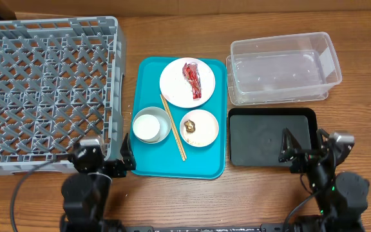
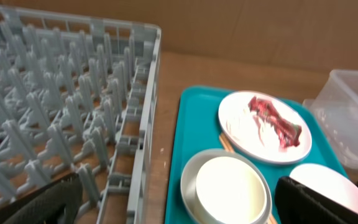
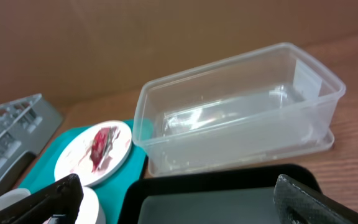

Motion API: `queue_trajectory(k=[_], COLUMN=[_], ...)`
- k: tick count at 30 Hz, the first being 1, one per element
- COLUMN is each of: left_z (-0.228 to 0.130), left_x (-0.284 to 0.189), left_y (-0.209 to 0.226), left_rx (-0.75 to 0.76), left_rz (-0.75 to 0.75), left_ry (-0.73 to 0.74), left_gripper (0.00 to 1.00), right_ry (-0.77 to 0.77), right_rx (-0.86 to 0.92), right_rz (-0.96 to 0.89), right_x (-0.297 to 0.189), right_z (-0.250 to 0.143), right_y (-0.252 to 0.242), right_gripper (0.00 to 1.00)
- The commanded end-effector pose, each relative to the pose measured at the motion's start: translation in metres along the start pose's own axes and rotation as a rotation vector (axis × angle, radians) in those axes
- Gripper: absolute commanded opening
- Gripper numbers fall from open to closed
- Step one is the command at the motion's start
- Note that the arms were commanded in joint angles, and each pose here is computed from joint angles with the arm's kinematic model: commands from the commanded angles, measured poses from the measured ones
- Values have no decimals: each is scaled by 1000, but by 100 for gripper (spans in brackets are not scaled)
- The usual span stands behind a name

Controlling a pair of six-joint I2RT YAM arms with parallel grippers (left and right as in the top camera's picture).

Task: Sort waste into correct bins and load items into the dishwasher
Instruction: 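Move the right gripper to the white plate and grasp the red wrapper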

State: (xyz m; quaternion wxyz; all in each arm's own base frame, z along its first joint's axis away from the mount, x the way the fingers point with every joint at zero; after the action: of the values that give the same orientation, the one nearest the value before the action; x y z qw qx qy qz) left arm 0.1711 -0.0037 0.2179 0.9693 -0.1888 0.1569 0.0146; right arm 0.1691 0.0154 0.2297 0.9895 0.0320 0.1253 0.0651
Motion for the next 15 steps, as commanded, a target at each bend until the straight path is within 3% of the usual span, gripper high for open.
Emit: queue_trajectory(k=[1,15], left_z=[25,54], left_x=[0,15], left_y=[-9,-22], left_rx=[-6,-15], left_rz=[35,200], left_ry=[62,492], left_gripper=[100,100], right_ry=[65,628], right_rx=[14,61], right_rz=[38,22], right_x=[6,65], right_z=[21,79], right_y=[4,0], right_gripper=[100,100])
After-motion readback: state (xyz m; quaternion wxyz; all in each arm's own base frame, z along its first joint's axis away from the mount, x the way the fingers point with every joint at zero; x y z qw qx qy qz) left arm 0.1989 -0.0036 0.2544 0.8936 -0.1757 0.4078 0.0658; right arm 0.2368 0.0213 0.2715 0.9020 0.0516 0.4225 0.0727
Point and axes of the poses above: each gripper's point midway between its finger pads, its own x axis out along the fingers, its own y axis along the line the jaws close on, z = x × y, the point moved 7 cm from there along -x, back along the fingers, and after that the axes turned 13 degrees about -x, right-handed, at the moved point
